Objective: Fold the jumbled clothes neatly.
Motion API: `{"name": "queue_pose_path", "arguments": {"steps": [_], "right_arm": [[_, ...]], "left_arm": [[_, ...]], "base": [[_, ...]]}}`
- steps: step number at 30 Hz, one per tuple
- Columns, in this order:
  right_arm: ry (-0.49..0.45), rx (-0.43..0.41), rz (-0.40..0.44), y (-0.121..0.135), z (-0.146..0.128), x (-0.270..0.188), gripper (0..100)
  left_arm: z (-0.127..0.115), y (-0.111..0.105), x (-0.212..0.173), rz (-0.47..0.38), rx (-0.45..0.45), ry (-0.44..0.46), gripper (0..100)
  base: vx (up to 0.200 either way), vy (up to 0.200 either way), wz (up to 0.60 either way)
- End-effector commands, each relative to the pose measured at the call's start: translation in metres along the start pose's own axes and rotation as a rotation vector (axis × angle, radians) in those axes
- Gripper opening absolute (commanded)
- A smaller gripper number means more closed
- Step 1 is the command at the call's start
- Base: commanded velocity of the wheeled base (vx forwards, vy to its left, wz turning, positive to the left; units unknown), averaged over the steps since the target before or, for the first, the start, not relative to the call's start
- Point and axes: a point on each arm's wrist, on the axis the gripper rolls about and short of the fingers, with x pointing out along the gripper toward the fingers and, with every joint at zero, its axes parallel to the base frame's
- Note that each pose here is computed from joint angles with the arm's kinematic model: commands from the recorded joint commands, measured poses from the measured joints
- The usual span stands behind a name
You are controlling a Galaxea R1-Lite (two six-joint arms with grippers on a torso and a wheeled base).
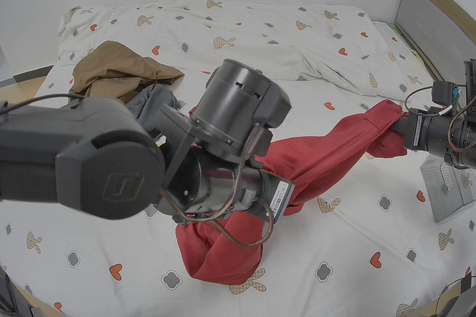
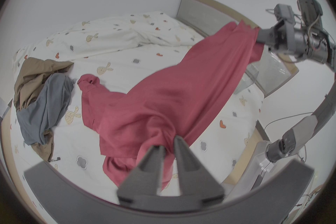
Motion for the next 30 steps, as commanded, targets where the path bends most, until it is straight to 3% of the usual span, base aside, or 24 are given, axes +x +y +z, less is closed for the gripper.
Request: {"name": "queue_pose_path", "arguments": {"steps": [1, 11, 21, 30], "right_arm": [[0.001, -0.001, 0.004, 0.001, 0.0, 0.0, 0], [0.01, -0.003, 0.006, 0.002, -0.002, 0.003, 0], [0.012, 0.0, 0.022, 0.006, -0.002, 0.003, 0], [0.006, 0.001, 0.024, 0.006, -0.002, 0.001, 0]], "left_arm": [[-0.01, 0.003, 0.0, 0.007, 0.001, 0.017, 100], [-0.043, 0.005, 0.008, 0.017, 0.027, 0.109, 100], [-0.097, -0.021, 0.029, -0.044, 0.201, 0.177, 100], [-0.114, -0.016, 0.051, 0.012, 0.21, 0.247, 100]], "base": [[0.0, 0.0, 0.0], [0.0, 0.0, 0.0], [0.0, 0.0, 0.0], [0.0, 0.0, 0.0]]}}
